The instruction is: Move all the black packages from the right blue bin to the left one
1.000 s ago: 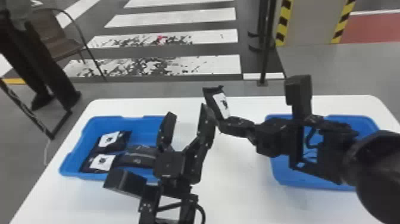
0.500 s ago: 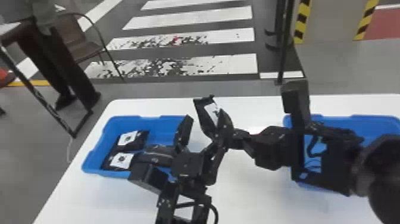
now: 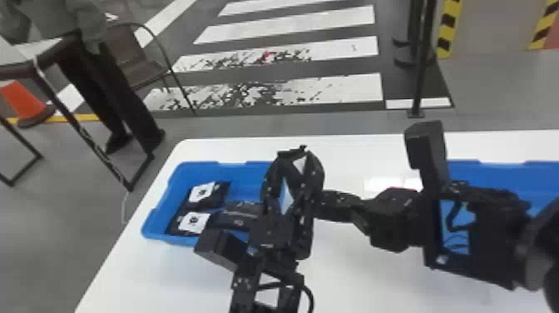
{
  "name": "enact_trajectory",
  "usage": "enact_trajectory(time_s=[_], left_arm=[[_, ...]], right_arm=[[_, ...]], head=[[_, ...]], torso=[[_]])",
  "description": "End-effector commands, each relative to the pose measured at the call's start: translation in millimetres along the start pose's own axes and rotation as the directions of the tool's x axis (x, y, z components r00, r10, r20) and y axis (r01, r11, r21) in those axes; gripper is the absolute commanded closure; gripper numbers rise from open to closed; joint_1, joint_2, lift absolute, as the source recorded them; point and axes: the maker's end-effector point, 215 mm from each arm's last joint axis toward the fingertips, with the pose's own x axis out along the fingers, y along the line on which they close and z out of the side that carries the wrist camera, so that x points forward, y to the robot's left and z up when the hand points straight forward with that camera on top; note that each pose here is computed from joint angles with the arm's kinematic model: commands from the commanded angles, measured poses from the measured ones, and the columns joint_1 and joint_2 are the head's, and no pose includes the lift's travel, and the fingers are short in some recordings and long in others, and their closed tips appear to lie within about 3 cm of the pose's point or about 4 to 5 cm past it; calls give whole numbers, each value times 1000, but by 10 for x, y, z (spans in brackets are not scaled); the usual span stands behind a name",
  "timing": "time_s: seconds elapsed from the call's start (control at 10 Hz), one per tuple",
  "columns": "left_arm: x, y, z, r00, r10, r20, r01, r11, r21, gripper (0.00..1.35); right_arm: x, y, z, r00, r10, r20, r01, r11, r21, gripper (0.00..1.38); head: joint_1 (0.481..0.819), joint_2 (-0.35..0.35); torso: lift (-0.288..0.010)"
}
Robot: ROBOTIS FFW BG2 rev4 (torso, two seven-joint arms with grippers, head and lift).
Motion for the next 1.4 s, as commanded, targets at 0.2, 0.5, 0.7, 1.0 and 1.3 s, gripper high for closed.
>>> enact_trajectory(time_s=[0.2,0.5,0.7,1.0,1.3], left_arm=[[13,20,22,1000,-12,4,12,999,39,1216],[91,105,172,999,-18,40,15,996,89,1216],[224,688,179,997,43,61,-58,960,274,1216],[361,2040,67,973,224,61,-217,784,582,1216],[207,2375,-50,932,354,75,-354,853,383,367]], right_arm=[[19,-49,48,1000,0,28,0,1000,13,1240],[37,-165,156,995,4,100,-9,999,47,875],[-188,-496,181,986,-67,152,52,994,99,101],[-681,-1016,199,952,-208,223,175,971,161,167],[-976,-1253,255,922,-267,279,234,961,144,167]], head=[[695,307],[695,300],[695,309],[695,328],[695,350]], torso=[[-154],[-154],[-154],[-154],[-154]])
